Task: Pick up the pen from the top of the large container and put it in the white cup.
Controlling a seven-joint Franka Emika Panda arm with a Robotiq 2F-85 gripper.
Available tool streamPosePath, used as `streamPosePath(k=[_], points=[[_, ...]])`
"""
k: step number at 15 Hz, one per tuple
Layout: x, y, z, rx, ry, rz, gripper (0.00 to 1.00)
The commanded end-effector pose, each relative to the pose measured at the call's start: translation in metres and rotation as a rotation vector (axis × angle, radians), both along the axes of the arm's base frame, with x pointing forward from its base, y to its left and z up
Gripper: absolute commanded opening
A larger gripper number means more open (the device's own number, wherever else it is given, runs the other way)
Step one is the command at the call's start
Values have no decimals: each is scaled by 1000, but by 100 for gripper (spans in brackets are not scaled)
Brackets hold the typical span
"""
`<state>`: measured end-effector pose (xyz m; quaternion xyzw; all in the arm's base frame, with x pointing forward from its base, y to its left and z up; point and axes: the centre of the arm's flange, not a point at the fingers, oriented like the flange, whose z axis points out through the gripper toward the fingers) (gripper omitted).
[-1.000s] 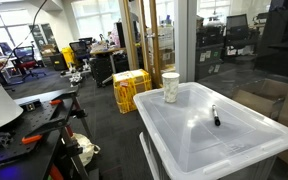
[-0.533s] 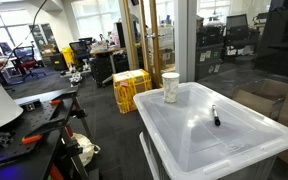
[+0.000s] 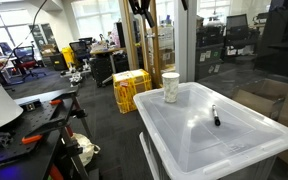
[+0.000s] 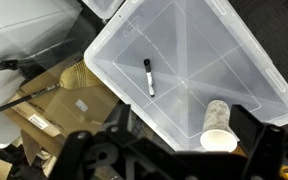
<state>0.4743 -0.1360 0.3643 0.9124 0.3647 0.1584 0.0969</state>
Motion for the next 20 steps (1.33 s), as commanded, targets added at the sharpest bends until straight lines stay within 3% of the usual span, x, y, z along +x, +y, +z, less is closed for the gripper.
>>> streamPosePath(k=[1,11,12,20], points=[[30,-8,-22,11,-16,27,100],[62,-17,-76,20,58,3,100],[47,-11,-67,29,67,8,100],[59,-12,-82,13,86,4,100]])
